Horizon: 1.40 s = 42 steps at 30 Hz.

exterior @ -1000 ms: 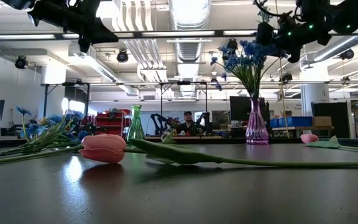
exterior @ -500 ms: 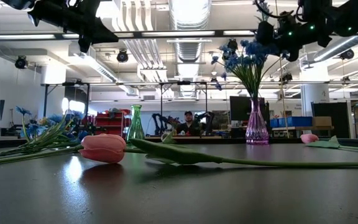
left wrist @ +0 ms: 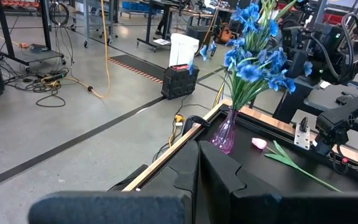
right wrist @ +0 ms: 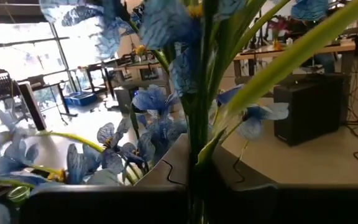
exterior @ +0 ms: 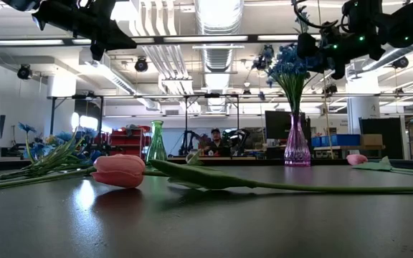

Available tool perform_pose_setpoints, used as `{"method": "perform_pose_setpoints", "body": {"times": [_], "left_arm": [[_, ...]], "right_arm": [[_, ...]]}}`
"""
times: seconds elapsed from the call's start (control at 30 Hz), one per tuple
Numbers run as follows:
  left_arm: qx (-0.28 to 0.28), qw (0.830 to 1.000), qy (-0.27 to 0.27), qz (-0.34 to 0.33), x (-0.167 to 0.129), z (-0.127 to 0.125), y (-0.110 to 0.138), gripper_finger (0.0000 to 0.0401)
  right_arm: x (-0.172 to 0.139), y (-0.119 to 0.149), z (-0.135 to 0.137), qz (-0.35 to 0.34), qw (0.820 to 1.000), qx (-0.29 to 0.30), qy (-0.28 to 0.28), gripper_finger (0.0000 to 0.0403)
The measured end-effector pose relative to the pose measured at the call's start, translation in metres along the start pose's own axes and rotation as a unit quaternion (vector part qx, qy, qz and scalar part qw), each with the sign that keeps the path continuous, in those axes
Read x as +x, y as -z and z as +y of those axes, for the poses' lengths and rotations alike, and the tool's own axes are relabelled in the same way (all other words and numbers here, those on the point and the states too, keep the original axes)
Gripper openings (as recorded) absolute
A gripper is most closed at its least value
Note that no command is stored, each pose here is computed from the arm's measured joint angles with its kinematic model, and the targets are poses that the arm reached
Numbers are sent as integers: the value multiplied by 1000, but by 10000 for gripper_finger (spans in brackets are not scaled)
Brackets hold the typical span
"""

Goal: Sort flowers into vase by color
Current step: Put the blue flowers into the violet vase

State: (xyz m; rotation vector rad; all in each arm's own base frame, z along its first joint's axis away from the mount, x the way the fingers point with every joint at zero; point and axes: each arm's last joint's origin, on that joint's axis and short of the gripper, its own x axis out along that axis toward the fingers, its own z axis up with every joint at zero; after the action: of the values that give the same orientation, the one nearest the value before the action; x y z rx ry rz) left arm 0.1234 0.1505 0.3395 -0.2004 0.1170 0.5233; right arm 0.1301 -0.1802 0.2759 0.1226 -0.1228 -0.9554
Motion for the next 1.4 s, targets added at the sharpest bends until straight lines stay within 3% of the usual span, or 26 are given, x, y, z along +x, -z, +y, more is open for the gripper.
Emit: {"method": "perform_pose_setpoints", "body": {"times": [0.47,0.73,0.9,1.1,1.4], "left_arm": [[0,1000,0,0,0,0,0,0],[0,1000,0,0,0,0,0,0],[0,1000,0,1,0,0,0,0],[0,1000,0,0,0,0,0,0],[-1,1000,0,3,0,0,1,0]], "right_arm": [[1,-12,3,-11,1000,9,-5,132],[-2,-27,6,12,1000,9,-4,161],[-4,-40,11,29,1000,-8,-7,131],[-2,-37,14,47,998,-34,-7,22],[8,-21,13,92,995,-44,7,11]]}}
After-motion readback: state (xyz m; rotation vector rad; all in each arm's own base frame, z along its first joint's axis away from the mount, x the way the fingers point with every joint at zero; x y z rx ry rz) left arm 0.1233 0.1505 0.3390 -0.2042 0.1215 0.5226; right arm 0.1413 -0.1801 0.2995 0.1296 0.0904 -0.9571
